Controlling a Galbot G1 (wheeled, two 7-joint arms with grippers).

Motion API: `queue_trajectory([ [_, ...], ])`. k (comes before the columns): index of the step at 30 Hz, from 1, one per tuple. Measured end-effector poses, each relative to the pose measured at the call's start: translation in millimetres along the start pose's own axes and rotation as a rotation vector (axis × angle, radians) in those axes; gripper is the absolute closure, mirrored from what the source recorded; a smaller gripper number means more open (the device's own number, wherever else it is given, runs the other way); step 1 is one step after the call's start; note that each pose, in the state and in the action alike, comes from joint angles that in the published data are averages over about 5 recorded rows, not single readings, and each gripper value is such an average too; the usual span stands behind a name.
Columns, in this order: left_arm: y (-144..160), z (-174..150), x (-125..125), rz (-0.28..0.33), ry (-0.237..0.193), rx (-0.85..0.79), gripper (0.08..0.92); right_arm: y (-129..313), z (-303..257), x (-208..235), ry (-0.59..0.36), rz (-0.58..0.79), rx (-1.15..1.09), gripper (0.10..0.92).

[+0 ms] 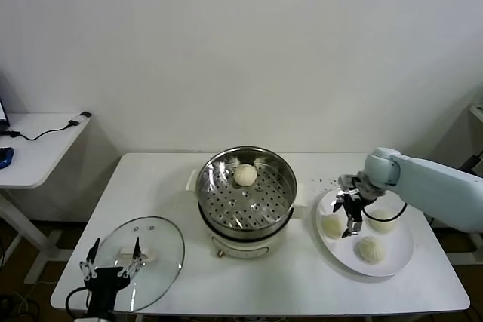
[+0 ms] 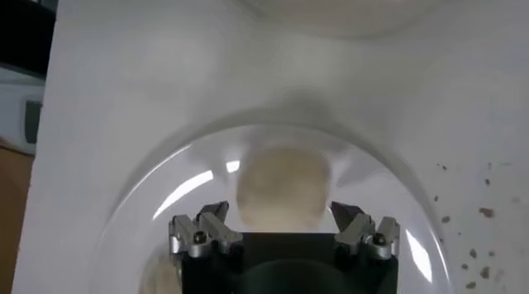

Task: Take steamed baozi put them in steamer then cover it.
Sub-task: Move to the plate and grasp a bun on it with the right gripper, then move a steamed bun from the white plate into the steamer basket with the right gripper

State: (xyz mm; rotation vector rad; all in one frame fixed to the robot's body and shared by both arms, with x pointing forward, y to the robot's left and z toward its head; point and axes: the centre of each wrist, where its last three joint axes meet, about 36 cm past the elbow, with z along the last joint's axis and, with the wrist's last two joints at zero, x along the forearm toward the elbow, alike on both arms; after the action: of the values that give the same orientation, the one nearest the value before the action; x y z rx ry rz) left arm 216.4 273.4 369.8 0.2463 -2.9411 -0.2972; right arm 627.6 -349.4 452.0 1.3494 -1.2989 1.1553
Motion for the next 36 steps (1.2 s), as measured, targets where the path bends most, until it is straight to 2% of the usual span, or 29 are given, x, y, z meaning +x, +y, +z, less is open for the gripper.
queue_trajectory([
  [8,0,1,1,0.0,0.003,-0.001,0.177,-1,-1,-5,-0.007,0.002,-0.008,0.315],
  [19,1,2,3,0.001,0.003,-0.002,0.177,-3,6,12,-0.031,0.019,-0.031,0.335],
  [28,-1,-1,5,0.009,-0.001,-0.002,0.177,-27,5,89,-0.071,0.091,-0.03,0.335],
  [36,-7,-4,5,0.026,-0.006,-0.004,0.177,-56,-38,181,-0.11,0.175,0.003,0.335],
])
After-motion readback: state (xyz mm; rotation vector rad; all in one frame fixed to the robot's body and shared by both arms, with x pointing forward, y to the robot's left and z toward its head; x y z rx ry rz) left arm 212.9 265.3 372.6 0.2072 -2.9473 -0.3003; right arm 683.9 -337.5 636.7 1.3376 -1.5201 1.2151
